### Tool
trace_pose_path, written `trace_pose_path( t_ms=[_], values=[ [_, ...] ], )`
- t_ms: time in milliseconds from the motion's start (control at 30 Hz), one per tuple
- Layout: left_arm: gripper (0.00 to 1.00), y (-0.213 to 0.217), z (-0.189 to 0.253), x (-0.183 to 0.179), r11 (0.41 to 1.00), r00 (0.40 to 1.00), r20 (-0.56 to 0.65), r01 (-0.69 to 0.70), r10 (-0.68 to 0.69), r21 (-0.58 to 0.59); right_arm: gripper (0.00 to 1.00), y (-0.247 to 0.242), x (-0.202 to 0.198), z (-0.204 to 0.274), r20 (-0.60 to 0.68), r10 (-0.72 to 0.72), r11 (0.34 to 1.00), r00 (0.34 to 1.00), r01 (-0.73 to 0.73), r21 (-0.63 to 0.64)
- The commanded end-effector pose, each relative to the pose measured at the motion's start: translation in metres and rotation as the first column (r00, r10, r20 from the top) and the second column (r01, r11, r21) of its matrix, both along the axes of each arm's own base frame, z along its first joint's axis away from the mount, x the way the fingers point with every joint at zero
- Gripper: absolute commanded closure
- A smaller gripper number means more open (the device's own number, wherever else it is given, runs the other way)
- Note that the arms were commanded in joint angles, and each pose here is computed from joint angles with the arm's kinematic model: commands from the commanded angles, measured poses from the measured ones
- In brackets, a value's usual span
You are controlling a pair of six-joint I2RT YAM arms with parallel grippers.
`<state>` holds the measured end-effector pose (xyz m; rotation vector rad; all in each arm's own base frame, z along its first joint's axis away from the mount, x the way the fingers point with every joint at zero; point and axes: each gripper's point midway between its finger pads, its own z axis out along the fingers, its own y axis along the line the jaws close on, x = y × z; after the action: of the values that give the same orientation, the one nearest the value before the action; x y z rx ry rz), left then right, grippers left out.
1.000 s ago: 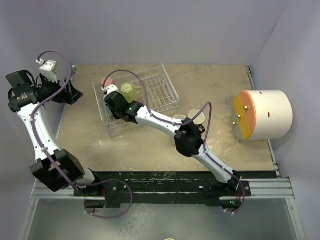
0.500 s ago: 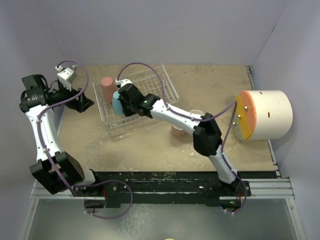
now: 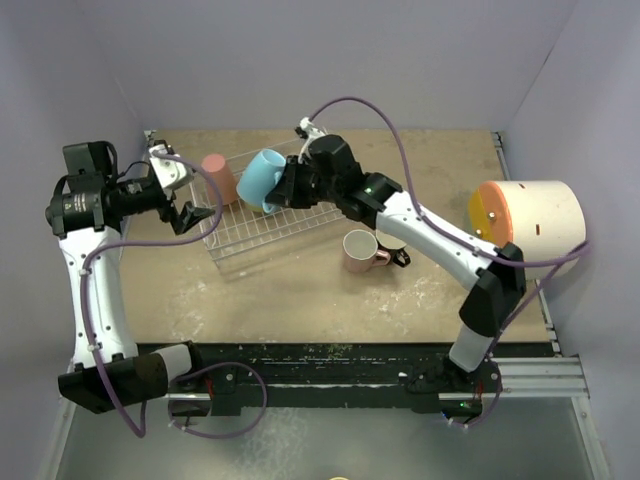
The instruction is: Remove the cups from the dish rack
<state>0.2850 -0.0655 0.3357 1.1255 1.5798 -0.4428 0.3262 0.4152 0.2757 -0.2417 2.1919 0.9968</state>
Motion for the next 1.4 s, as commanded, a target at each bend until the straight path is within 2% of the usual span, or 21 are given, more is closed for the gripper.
trace_pose_path(
  t_ms=[0,133,333,433,567,733,833,967,1067,1100,1167,1233,1300,1367],
  values=[
    [0.01,-0.017,0.045,-0.019,0.986,0.962,0.222,0.145,-0.161,0.086,1.00,0.004,-0.042,0.105,0.065,0.095,0.929,0.993,-0.112,0.352],
    [0.00,-0.031,0.059,-0.027,0.960,0.910,0.342,0.159,-0.232,0.231,1.00,-0.005,-0.076,0.124,0.020,0.178,0.853,0.984,-0.164,0.495],
    [0.03,-0.039,0.086,-0.046,0.933,0.809,0.502,0.147,-0.305,0.329,1.00,-0.011,-0.102,0.145,-0.041,0.253,0.723,0.967,-0.161,0.672],
    [0.07,-0.039,0.086,-0.052,0.923,0.789,0.524,0.140,-0.322,0.358,1.00,-0.012,-0.110,0.153,-0.057,0.284,0.671,0.957,-0.156,0.724],
    [0.09,-0.038,0.073,-0.065,0.893,0.788,0.488,0.168,-0.377,0.419,1.00,-0.008,-0.117,0.160,-0.063,0.301,0.634,0.951,-0.150,0.759],
    [0.10,-0.041,0.068,-0.068,0.888,0.759,0.518,0.170,-0.394,0.427,1.00,0.008,-0.137,0.169,-0.070,0.370,0.576,0.926,-0.170,0.800],
    [0.15,-0.042,0.070,-0.065,0.890,0.738,0.545,0.165,-0.397,0.424,1.00,0.012,-0.149,0.178,-0.063,0.388,0.557,0.919,-0.180,0.811],
    [0.27,-0.041,0.079,-0.053,0.907,0.737,0.569,0.144,-0.364,0.395,1.00,0.016,-0.160,0.183,-0.062,0.409,0.552,0.910,-0.193,0.811],
    [0.40,-0.045,0.086,-0.055,0.914,0.706,0.607,0.145,-0.365,0.380,1.00,0.018,-0.165,0.180,-0.072,0.425,0.545,0.902,-0.192,0.816],
    [0.47,-0.047,0.089,-0.058,0.916,0.691,0.624,0.145,-0.364,0.375,1.00,0.018,-0.167,0.179,-0.076,0.434,0.539,0.898,-0.191,0.821],
    [0.71,-0.051,0.093,-0.063,0.921,0.660,0.657,0.149,-0.364,0.360,1.00,0.017,-0.170,0.179,-0.069,0.451,0.518,0.890,-0.197,0.833],
    [0.90,-0.054,0.097,-0.067,0.929,0.637,0.685,0.152,-0.353,0.337,1.00,0.016,-0.172,0.178,-0.069,0.462,0.512,0.884,-0.203,0.835],
    [1.00,-0.056,0.098,-0.069,0.931,0.618,0.703,0.154,-0.352,0.330,1.00,0.016,-0.175,0.172,-0.080,0.469,0.524,0.880,-0.204,0.827],
    [1.00,-0.056,0.098,-0.070,0.933,0.622,0.701,0.159,-0.348,0.322,1.00,0.014,-0.181,0.160,-0.109,0.488,0.558,0.866,-0.214,0.801]
  ],
)
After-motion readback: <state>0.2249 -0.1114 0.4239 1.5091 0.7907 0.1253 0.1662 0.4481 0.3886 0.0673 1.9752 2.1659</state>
